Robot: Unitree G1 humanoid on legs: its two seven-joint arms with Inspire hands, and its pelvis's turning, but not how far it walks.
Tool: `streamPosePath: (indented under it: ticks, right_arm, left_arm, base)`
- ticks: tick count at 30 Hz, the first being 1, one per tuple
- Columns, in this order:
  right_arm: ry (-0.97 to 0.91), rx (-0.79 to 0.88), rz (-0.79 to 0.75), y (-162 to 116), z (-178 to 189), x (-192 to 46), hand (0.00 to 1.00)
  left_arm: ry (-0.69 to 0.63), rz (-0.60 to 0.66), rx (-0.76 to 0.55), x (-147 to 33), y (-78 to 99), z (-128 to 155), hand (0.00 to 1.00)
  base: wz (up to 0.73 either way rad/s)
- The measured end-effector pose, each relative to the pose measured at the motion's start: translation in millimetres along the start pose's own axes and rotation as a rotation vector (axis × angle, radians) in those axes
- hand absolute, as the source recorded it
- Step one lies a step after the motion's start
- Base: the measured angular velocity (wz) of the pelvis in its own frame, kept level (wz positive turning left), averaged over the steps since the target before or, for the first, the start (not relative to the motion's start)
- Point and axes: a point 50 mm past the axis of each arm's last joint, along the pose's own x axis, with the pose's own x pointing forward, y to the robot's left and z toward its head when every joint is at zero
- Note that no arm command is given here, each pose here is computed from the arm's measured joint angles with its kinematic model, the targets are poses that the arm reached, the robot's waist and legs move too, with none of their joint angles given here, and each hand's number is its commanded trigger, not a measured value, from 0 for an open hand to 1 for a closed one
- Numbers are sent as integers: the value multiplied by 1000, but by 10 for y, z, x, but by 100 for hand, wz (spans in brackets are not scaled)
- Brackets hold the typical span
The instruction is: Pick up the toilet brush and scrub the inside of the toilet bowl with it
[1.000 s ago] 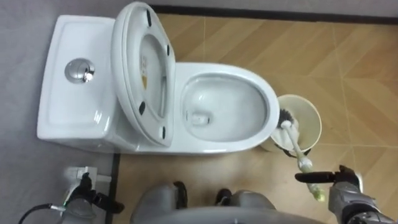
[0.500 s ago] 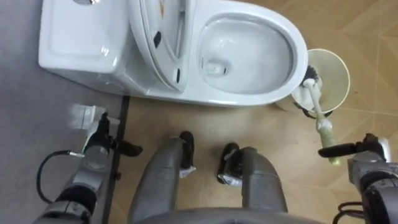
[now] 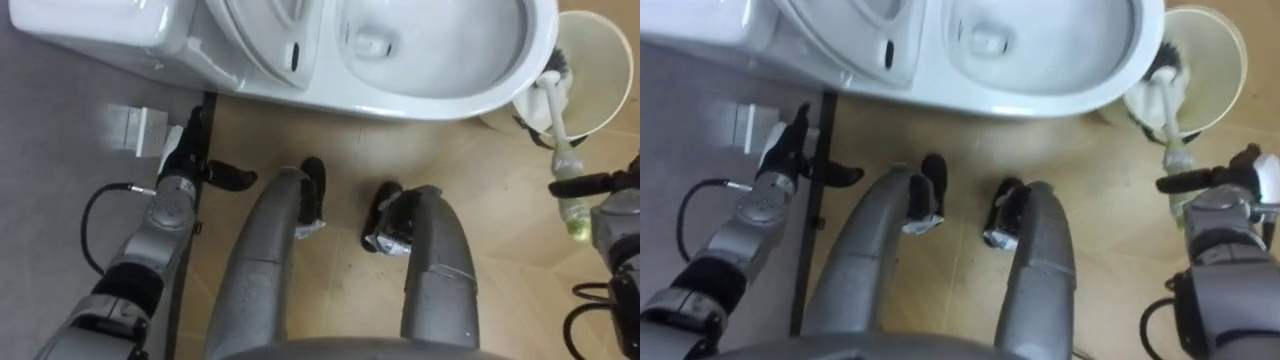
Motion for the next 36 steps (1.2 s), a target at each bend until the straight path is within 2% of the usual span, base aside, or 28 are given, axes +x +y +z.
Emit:
streamPosePath:
  ticks: [12, 23, 24, 25, 27, 36]
  right_arm:
    - [-26, -25, -35, -102, 65, 32, 0]
    - [-30, 24, 43, -53, 67, 27, 0]
    - [-29, 28, 49, -51, 67, 27, 35]
    - [-22, 39, 59, -46, 56, 27, 59]
    - [-19, 35, 75, -29, 48, 23, 100]
    - [7, 92, 108, -6, 6, 17, 100]
  left_arm:
    - [-25, -22, 11, 20, -38, 74, 0]
    - [-72, -50, -87, 11, -41, 182, 0]
    - [-73, -50, -87, 10, -40, 182, 0]
    - [-75, -50, -86, 6, -36, 183, 0]
    - [-74, -50, -85, 3, -34, 175, 0]
    - [-51, -49, -100, -22, -24, 100, 0]
  base:
    - [-2]
    - [4]
    - [0]
    - [-4]
    - [-4]
    - [0]
